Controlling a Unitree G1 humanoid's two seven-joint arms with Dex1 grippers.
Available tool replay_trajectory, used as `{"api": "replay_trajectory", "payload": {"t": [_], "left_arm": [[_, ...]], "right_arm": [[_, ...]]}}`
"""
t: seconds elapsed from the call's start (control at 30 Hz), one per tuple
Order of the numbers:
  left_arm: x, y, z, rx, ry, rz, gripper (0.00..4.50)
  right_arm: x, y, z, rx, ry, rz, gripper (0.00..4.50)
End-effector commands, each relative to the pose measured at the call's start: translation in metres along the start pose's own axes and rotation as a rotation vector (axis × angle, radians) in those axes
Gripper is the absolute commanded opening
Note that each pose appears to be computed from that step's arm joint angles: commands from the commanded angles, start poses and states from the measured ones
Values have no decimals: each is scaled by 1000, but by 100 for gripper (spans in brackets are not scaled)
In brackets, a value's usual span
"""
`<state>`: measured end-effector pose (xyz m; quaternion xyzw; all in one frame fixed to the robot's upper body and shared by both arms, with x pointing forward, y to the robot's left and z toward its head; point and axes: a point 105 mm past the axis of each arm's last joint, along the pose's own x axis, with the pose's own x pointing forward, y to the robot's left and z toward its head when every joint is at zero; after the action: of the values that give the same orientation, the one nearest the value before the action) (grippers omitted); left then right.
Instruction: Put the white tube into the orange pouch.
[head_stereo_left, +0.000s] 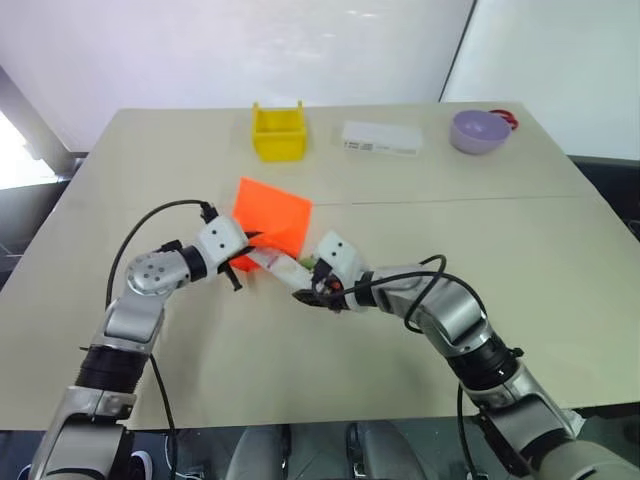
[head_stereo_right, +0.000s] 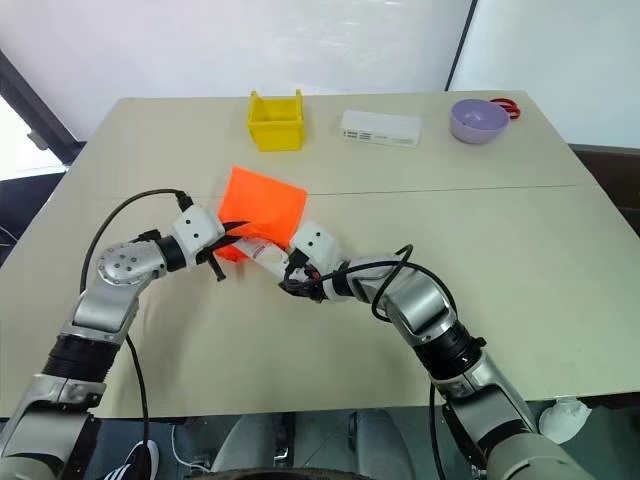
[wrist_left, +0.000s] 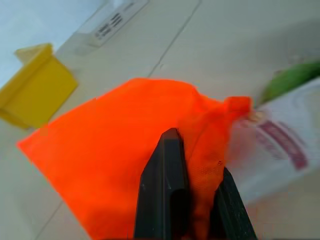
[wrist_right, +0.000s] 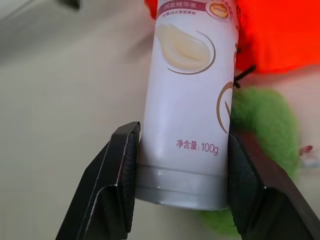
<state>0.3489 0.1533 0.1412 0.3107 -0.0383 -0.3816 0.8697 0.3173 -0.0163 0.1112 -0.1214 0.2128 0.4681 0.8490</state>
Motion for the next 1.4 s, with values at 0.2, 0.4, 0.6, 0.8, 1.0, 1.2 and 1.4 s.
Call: {"api": "replay_trajectory", "payload": {"t": [0.2, 0.4, 0.6, 0.8, 1.0, 1.2, 1.4], "left_arm": [[-3, -9, 8, -20, -10, -17, 0], [-7, -15, 4, -73, 11, -11, 0], [3, -20, 12, -142, -24, 46, 0], [6, -22, 25, -97, -59, 37, 0], [2, -16, 39, 19, -104, 21, 0], [-1, -21, 37, 61, -110, -3, 0], [-6, -9, 26, 6, -86, 72, 0]], "right_arm": [[2, -16, 22, 154, -49, -196, 181], [3, -29, 37, 254, -107, -307, 181], [12, -23, 47, 127, -83, -301, 181], [26, -23, 42, 129, -77, -333, 181], [32, -11, 43, 14, -49, -239, 181], [32, 0, 42, -53, -36, -138, 181], [20, -10, 46, -230, -55, -177, 181]]}}
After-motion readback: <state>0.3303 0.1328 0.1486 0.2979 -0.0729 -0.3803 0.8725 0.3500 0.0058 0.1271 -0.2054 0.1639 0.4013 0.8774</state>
